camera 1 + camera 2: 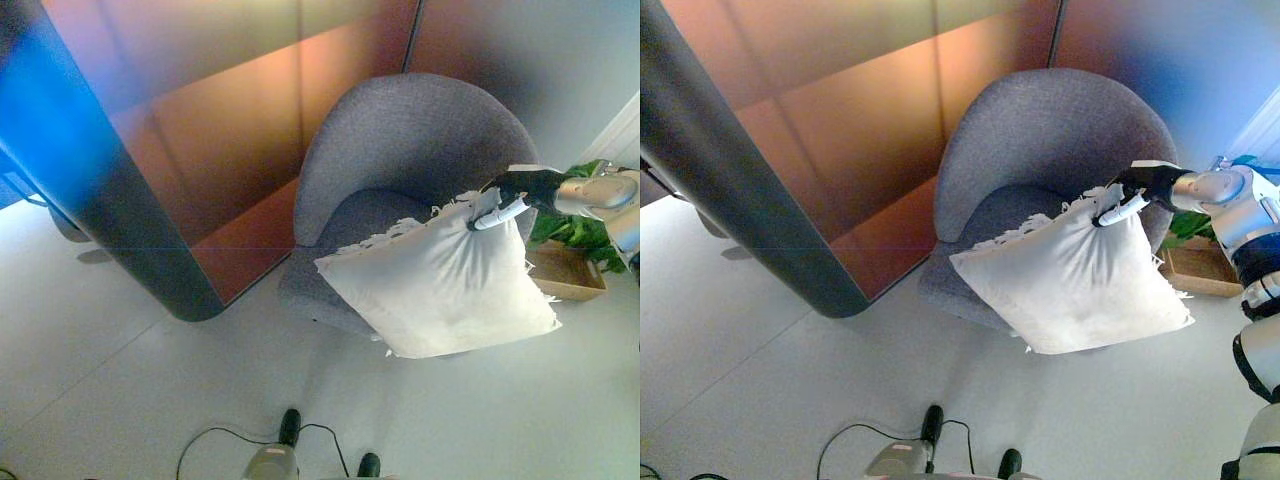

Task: Pick up the pillow and put it on the sofa.

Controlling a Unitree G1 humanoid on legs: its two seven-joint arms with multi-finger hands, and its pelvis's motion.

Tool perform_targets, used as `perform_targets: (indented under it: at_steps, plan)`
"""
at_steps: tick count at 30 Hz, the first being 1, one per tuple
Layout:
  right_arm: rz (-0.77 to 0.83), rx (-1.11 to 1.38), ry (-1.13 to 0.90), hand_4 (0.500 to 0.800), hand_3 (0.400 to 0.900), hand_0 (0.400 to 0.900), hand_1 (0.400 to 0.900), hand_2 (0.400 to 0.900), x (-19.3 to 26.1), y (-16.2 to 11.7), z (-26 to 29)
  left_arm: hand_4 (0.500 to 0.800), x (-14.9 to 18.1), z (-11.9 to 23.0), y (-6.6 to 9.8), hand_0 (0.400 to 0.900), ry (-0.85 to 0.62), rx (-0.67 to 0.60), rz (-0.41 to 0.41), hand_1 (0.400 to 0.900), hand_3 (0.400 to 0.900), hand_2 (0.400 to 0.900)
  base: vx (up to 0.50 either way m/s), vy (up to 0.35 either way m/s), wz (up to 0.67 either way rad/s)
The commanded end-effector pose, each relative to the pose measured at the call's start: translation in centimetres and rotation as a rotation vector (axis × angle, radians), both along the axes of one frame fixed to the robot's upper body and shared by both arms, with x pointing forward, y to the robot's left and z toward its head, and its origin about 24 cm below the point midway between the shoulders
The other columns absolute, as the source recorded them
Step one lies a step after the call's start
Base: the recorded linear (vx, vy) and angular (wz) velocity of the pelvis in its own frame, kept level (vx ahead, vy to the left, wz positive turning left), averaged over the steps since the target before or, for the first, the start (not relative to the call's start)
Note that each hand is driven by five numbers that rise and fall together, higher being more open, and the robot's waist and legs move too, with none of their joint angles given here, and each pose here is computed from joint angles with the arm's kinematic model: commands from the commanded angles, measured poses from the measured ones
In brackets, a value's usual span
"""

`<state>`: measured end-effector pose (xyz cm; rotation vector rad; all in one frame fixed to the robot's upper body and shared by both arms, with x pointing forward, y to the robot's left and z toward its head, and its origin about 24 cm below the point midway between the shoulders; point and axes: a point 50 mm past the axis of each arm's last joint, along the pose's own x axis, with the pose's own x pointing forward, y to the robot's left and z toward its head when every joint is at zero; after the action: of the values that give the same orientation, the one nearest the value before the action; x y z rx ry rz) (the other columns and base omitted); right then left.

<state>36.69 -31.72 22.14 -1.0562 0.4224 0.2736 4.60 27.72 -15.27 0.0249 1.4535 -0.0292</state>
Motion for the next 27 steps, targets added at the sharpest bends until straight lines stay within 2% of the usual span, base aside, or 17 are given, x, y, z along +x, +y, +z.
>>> perform_targets:
  at_steps: [1,7,12,19,20,21,27]
  plan:
    - [-0.075,0.061,-0.447,0.500,0.400,0.400,0.400,0.400,0.3,1.0,12.2,0.800,-4.0,0.5,2.1,0.900,0.174,0.055,-0.059,0.900,0.900,0.900,0.054,0.020,0.11]
    - [-0.248,0.044,-0.478,0.500,0.400,0.400,0.400,0.400,-1.1,-1.8,13.4,0.800,-4.2,0.8,2.7,0.900,0.174,0.054,-0.049,0.900,0.900,0.900,0.023,0.009,0.09]
    - [-0.321,0.025,-0.464,0.500,0.400,0.400,0.400,0.400,-1.8,-3.2,13.7,0.800,-4.1,1.0,3.1,0.900,0.161,0.055,-0.057,0.900,0.900,0.900,-0.006,-0.005,0.05]
    - [-0.444,-0.017,-0.451,0.500,0.400,0.400,0.400,0.400,-2.4,-4.9,13.4,0.800,-3.1,0.8,2.8,0.900,0.130,0.080,-0.048,0.900,0.900,0.900,0.000,-0.059,0.01]
    - [-0.463,-0.026,-0.464,0.564,0.506,0.506,0.506,0.506,-2.6,-5.2,13.5,0.800,-3.0,0.8,2.8,0.900,0.128,0.083,-0.049,0.900,0.900,0.900,0.004,-0.042,0.02]
    - [-0.495,-0.017,-0.474,0.800,0.900,0.900,0.900,0.900,-2.8,-5.6,13.5,0.800,-3.0,0.8,2.8,0.900,0.123,0.086,-0.049,0.900,0.900,0.900,-0.002,-0.034,0.02]
    - [-0.530,-0.013,-0.486,0.800,0.900,0.900,0.900,0.900,-3.6,-6.5,13.7,0.800,-2.6,0.8,2.8,0.900,0.101,0.070,-0.055,0.900,0.900,0.900,-0.051,-0.007,-0.03]
